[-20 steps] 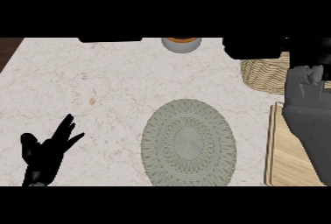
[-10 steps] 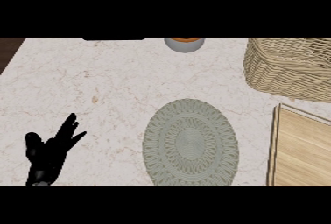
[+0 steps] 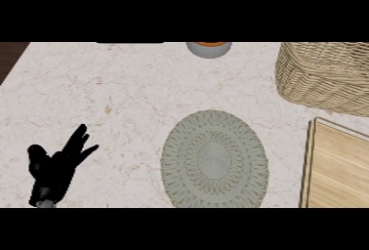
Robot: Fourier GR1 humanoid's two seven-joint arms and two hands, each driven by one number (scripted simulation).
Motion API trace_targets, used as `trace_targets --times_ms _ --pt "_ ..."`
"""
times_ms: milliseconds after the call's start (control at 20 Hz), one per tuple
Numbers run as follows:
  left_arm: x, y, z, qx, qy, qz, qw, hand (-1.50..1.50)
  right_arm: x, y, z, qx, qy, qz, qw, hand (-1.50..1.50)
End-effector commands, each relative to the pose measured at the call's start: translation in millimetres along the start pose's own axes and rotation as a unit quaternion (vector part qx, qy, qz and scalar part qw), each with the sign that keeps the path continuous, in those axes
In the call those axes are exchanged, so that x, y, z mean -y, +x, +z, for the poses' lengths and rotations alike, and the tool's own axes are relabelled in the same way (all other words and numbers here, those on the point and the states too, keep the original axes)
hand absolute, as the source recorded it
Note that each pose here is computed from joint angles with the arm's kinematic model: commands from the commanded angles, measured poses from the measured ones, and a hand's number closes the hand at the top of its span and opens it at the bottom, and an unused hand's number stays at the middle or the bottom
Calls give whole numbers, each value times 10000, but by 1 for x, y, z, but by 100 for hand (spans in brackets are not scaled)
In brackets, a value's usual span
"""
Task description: Pick the cupcake from the placemat and place it in the basket
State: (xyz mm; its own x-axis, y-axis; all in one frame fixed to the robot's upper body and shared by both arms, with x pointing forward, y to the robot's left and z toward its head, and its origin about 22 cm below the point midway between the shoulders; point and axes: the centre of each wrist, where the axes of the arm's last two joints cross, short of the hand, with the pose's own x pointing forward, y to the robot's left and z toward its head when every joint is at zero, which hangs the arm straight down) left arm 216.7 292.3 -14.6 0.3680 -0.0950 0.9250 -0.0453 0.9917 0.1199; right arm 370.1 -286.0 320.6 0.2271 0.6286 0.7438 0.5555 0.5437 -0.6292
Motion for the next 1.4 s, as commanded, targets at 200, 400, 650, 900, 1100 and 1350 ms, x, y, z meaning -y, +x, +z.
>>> trace_targets --times_ms 200,400,650,900,1100,1350 --pt "10 -36 3 -750 -73 -112 9971 0 -14 -51 -42 -408 89 -480 9980 150" --pt "5 -34 6 -808 -102 -171 9965 0 -25 -63 -45 -553 113 -1018 9932 150" --pt "2 -41 5 -895 -7 -68 9960 0 -28 -121 -52 -566 129 -1149 9917 150" --pt "-5 -37 6 -800 21 -102 9967 0 -25 -142 -57 -989 -302 22 9946 150" --pt "0 -31 12 -877 -31 -226 9959 0 -21 -165 -60 -906 -66 433 9949 150" --pt "6 -38 1 -906 -25 -216 9957 0 -17 -178 -66 -481 -66 674 9965 -150"
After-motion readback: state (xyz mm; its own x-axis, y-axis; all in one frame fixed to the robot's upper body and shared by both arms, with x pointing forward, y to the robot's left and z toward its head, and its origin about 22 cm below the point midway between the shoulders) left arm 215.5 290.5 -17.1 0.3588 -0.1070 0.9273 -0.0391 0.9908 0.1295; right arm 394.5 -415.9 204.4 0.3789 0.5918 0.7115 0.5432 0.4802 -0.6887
